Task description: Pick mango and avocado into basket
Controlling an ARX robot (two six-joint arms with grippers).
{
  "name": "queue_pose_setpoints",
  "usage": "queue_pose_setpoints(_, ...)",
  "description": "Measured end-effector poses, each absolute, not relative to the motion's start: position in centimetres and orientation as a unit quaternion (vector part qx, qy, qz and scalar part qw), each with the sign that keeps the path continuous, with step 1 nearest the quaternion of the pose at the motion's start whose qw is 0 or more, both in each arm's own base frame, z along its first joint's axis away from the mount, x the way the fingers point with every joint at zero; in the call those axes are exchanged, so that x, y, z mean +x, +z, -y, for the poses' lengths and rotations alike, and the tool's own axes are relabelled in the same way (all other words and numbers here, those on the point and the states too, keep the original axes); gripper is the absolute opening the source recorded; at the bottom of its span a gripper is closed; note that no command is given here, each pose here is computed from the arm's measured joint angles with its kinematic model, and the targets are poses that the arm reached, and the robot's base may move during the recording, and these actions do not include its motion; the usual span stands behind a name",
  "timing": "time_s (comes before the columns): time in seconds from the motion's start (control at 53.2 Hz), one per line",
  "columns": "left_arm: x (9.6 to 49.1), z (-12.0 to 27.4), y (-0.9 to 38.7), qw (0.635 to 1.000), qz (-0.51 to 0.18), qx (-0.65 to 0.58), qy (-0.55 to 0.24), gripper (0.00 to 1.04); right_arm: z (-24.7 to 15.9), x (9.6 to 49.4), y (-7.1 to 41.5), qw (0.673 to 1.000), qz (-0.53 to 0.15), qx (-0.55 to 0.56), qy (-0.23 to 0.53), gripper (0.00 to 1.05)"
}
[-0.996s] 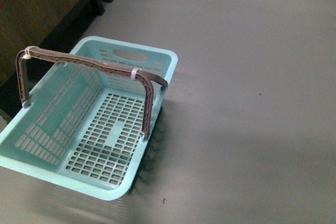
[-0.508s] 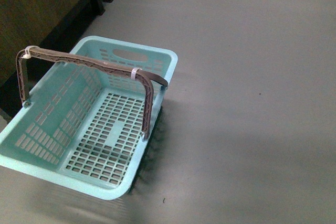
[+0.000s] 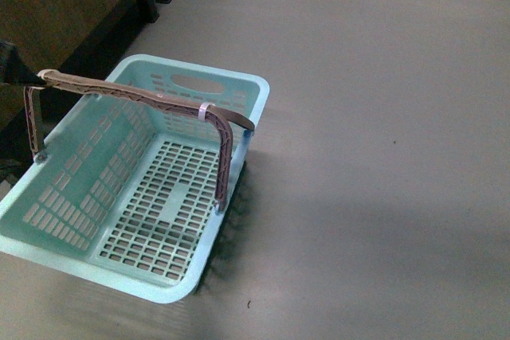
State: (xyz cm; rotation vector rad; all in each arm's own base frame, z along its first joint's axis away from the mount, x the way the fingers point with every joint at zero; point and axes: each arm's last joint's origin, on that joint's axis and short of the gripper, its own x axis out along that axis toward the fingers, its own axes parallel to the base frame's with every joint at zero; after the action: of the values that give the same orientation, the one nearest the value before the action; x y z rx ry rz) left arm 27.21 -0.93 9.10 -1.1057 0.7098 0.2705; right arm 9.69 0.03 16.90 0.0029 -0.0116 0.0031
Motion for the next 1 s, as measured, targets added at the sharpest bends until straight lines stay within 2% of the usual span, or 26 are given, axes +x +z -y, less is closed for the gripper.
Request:
queue_pose_setpoints(0.15,31.4,2.5,6.6,0.768,-0.326,-0.536,0.13,0.97,0.0,9.7,16.9,1.0,0.006,0.001,0.002,0.96)
queue_pose_setpoints(0.32,34.5,4.8,5.7,0.758,-0.314,-0.56,0.115,0.97,0.0,9.7,16.9,1.0,0.006,0.001,0.002,0.96)
queue_pose_setpoints(0.846,38.7,9.2,3.3,0.761,-0.303,-0.562,0.114,0.97,0.0,9.7,16.9,1.0,0.006,0.001,0.002,0.96)
queue_pose_setpoints(0.996,39.2,10.2,3.5,0.763,-0.307,-0.558,0.11,0.73,0.0,9.7,16.9,1.0,0.006,0.001,0.002,0.96)
